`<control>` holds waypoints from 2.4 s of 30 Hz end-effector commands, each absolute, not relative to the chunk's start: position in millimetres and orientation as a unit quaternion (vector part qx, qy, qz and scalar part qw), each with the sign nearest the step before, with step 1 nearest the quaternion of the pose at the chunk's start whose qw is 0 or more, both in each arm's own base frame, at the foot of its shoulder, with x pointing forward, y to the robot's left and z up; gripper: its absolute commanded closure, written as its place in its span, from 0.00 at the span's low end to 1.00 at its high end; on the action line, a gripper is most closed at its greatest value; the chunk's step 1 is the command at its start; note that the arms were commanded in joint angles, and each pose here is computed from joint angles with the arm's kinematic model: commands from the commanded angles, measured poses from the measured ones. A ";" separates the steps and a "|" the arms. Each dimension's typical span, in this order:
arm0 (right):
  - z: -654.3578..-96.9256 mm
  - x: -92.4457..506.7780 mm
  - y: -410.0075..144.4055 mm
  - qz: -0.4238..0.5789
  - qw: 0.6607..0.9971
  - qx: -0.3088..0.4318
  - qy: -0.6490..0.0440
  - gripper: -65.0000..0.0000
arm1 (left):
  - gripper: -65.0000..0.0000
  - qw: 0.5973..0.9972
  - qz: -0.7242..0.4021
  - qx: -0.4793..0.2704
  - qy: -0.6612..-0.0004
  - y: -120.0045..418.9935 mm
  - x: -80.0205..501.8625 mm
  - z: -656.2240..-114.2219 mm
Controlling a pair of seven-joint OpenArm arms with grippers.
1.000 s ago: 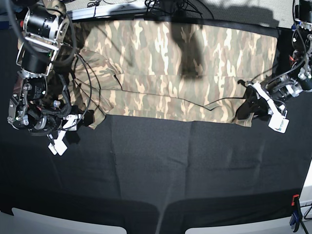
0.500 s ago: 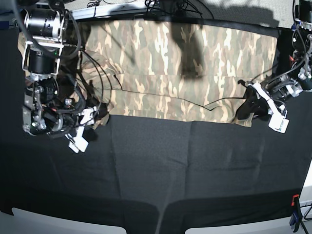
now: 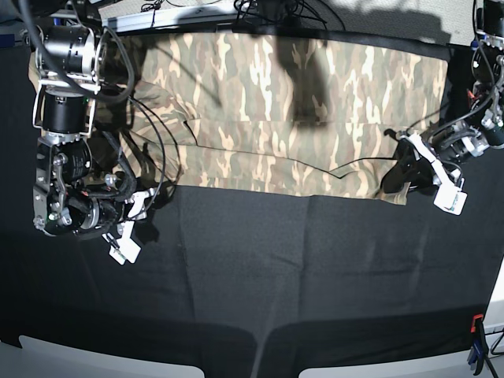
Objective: Layout the t-shirt on the table in an organized manner, then fold the t-shirt properly
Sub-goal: 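Smooth the folded shirt's side edge with the right gripper, then pull the shirt's end outward with the right gripper to flatten it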
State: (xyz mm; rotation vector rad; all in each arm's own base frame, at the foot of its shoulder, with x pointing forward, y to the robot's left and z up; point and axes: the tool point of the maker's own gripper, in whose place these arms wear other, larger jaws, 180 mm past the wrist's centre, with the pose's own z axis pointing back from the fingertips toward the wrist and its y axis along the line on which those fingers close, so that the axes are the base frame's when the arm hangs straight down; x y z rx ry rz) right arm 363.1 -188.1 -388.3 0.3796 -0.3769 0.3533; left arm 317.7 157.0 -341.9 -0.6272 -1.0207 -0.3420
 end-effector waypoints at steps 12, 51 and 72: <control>-372.9 377.5 -192.6 0.176 0.946 0.177 -0.208 0.76 | 1.00 0.798 -0.165 -0.294 -0.500 160.4 325.5 -324.7; -333.4 274.8 -127.7 0.330 0.877 0.180 -0.298 1.00 | 1.00 0.798 -0.166 -0.294 -0.500 160.7 325.5 -324.6; -311.9 144.0 -232.2 0.231 0.938 0.033 -0.257 1.00 | 1.00 0.798 -0.165 -0.294 -0.500 160.6 325.5 -324.6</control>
